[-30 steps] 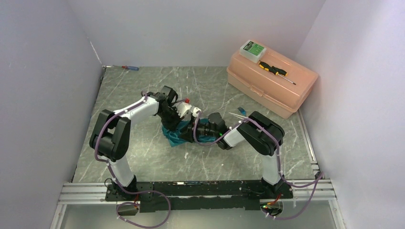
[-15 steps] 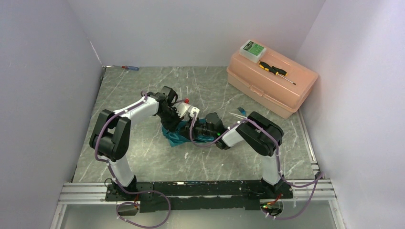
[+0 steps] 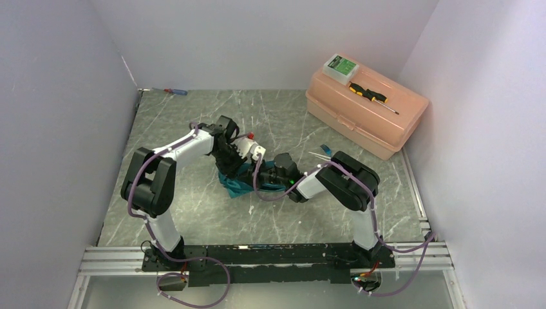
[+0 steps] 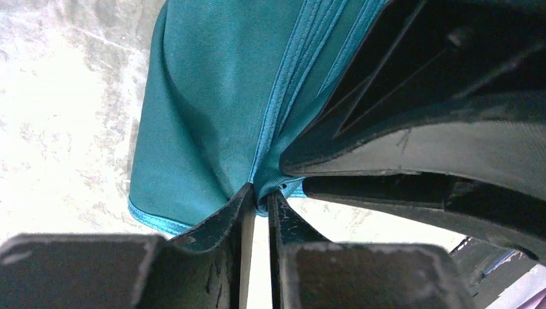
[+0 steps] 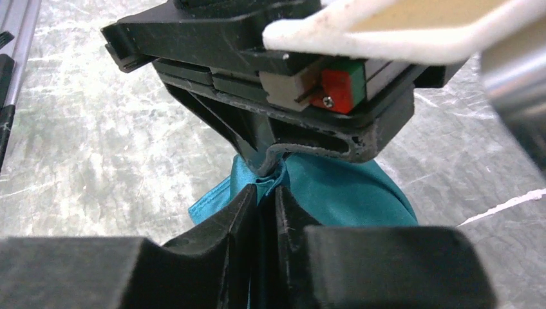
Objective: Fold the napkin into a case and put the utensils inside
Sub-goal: Pass from the left arm to the right
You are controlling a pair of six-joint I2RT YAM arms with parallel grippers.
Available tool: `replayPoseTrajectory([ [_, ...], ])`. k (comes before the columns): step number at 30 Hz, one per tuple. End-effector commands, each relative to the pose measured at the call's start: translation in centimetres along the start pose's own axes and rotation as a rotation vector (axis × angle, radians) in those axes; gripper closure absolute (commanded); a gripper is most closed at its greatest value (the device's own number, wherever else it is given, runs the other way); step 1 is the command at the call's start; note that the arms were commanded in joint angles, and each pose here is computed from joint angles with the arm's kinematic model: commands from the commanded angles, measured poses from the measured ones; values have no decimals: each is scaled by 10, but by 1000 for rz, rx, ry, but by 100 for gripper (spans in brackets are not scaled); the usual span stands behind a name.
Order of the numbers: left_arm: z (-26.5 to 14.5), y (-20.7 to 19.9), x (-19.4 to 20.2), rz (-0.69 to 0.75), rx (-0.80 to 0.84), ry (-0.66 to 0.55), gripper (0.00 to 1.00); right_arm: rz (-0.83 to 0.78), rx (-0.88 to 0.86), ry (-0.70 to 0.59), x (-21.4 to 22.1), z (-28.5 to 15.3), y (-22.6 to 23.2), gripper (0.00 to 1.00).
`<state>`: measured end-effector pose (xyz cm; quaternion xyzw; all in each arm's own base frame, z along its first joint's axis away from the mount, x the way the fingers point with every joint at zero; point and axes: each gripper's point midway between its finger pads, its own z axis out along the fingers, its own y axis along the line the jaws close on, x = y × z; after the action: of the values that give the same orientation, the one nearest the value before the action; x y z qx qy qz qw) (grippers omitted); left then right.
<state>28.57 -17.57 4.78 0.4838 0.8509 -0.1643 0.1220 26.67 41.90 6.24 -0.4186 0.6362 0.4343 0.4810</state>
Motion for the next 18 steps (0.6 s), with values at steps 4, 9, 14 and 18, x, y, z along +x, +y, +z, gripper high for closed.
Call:
replayPoseTrajectory([
  [4,-21,6,-34,19,-27,-94,74,4,-11,46,17,5,3,93],
  [9,-28,9,-38,-7,-55,-108,66,23,26,56,23,3,-2,100],
  [14,-36,5,-35,-28,-62,-115,58,71,54,52,30,2,-7,100],
  [18,-47,3,-33,-17,-84,-122,49,119,58,32,32,0,-9,100],
])
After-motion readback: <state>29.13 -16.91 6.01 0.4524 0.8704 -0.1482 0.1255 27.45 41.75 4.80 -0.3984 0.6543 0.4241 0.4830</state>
